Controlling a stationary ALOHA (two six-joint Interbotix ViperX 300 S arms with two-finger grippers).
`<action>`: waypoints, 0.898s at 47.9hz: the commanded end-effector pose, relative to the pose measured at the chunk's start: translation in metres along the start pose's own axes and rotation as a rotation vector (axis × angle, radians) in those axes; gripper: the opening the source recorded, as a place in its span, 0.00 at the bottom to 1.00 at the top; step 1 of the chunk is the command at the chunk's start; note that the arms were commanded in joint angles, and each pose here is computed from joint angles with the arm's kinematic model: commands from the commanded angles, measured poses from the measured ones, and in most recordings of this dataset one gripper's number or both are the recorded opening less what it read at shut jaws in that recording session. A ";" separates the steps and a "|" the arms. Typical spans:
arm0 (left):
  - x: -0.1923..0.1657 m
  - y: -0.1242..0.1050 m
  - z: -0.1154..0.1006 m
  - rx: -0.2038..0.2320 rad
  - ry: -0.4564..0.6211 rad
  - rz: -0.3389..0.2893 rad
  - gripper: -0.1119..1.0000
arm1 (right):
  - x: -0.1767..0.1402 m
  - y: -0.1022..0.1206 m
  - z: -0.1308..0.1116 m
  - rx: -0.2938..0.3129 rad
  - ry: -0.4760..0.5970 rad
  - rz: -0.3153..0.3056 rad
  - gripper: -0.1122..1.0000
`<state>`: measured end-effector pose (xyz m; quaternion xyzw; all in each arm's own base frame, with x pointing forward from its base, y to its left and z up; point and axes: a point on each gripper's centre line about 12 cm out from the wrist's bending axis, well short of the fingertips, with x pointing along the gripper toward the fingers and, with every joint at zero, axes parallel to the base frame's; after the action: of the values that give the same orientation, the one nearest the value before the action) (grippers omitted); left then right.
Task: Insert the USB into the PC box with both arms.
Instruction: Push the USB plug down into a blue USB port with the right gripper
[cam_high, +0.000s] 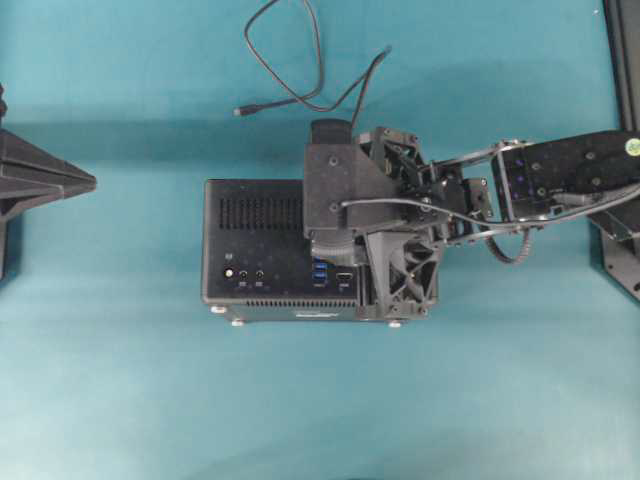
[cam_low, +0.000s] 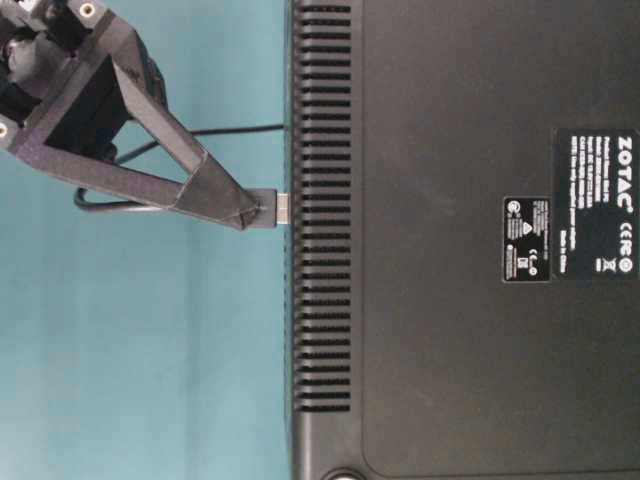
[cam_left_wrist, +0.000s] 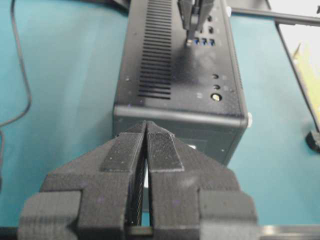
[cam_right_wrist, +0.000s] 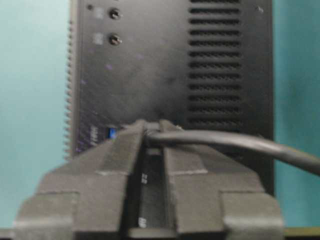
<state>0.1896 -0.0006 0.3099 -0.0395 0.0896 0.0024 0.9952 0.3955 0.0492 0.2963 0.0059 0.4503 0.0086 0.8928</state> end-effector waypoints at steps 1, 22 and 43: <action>0.000 0.000 0.005 0.001 -0.017 0.002 0.10 | -0.004 0.005 0.003 -0.006 -0.011 0.013 0.19; 0.000 0.000 0.005 -0.001 -0.017 0.002 0.10 | -0.003 -0.005 0.003 0.013 -0.011 0.000 0.19; -0.001 0.000 0.004 -0.016 -0.017 0.002 0.10 | -0.003 0.001 0.003 0.006 -0.012 0.012 0.19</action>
<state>0.1887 -0.0006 0.3084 -0.0487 0.0896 0.0032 0.9948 0.3963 0.0454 0.2961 0.0140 0.4489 0.0058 0.8934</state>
